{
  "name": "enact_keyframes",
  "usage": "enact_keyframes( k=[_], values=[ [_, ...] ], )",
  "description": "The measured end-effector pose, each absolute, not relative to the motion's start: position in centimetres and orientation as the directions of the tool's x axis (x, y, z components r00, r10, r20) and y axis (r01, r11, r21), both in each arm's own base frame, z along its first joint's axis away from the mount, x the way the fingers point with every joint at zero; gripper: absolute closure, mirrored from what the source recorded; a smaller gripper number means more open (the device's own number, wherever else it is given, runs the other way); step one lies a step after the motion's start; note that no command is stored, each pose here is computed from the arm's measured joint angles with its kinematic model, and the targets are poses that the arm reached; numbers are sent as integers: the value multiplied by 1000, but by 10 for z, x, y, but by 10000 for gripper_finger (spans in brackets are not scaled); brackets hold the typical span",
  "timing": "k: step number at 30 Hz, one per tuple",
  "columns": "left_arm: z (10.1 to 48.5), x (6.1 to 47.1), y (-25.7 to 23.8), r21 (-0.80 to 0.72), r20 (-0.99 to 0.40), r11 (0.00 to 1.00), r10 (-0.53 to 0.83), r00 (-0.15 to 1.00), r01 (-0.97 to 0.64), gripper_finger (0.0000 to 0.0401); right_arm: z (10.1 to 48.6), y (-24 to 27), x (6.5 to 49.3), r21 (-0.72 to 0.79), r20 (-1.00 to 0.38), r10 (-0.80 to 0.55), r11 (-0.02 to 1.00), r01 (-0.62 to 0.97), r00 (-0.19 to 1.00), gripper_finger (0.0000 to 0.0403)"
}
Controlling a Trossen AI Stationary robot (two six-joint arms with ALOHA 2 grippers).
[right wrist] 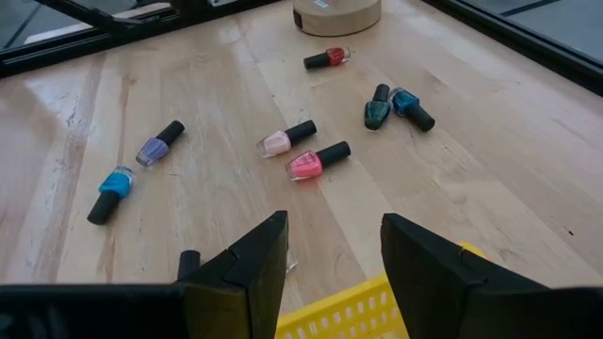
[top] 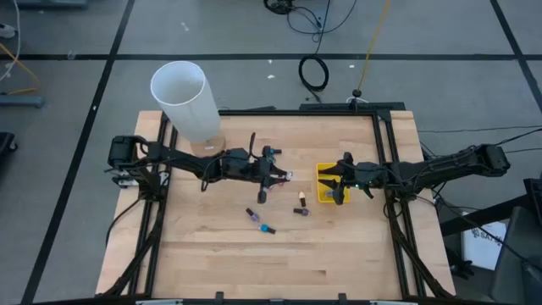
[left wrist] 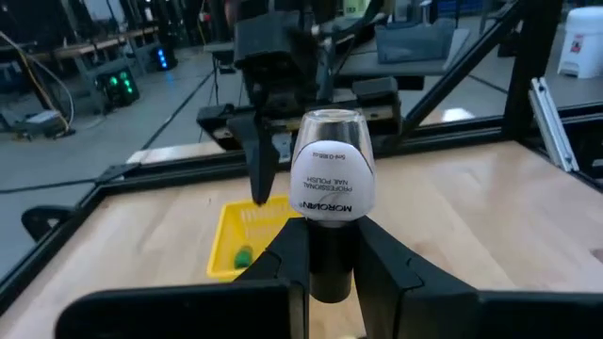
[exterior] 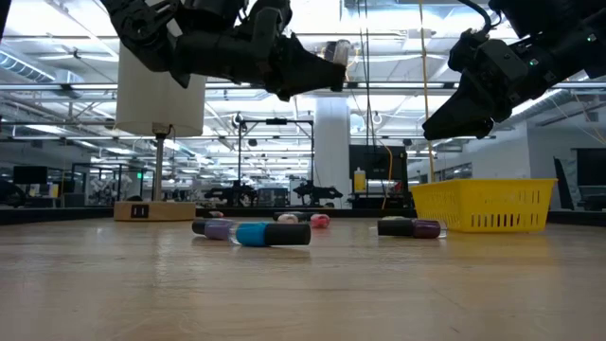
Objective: Pick & Place Nail Polish
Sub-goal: Put the white nail polish into the yellow bin
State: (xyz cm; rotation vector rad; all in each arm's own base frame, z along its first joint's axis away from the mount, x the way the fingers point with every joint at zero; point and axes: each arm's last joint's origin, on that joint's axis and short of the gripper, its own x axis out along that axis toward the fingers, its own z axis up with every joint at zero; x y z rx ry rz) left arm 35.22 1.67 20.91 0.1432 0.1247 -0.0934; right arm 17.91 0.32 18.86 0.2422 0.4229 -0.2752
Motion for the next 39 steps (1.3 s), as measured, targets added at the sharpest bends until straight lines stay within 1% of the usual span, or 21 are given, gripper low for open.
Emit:
enact_keyframes(
  k=[5,23,28,32,36,39],
  values=[
    [210,352,20,134,-112,984,-107,988,121,362,189,3,179,174,-433,-212,934,312,876,243],
    [214,353,21,137,-81,984,-103,991,113,362,189,3,179,174,-433,-211,934,311,876,243],
    [211,354,25,164,-79,983,-70,994,82,362,189,2,179,135,-424,-247,934,331,871,243],
    [202,358,34,148,-59,987,-50,997,58,362,195,1,181,94,-367,-284,936,339,886,243],
    [192,364,40,137,7,988,-75,997,73,362,205,2,185,58,-263,-277,952,302,924,243],
    [184,368,44,112,16,989,-100,995,98,362,213,2,187,46,-186,-275,956,288,943,243]
  ],
)
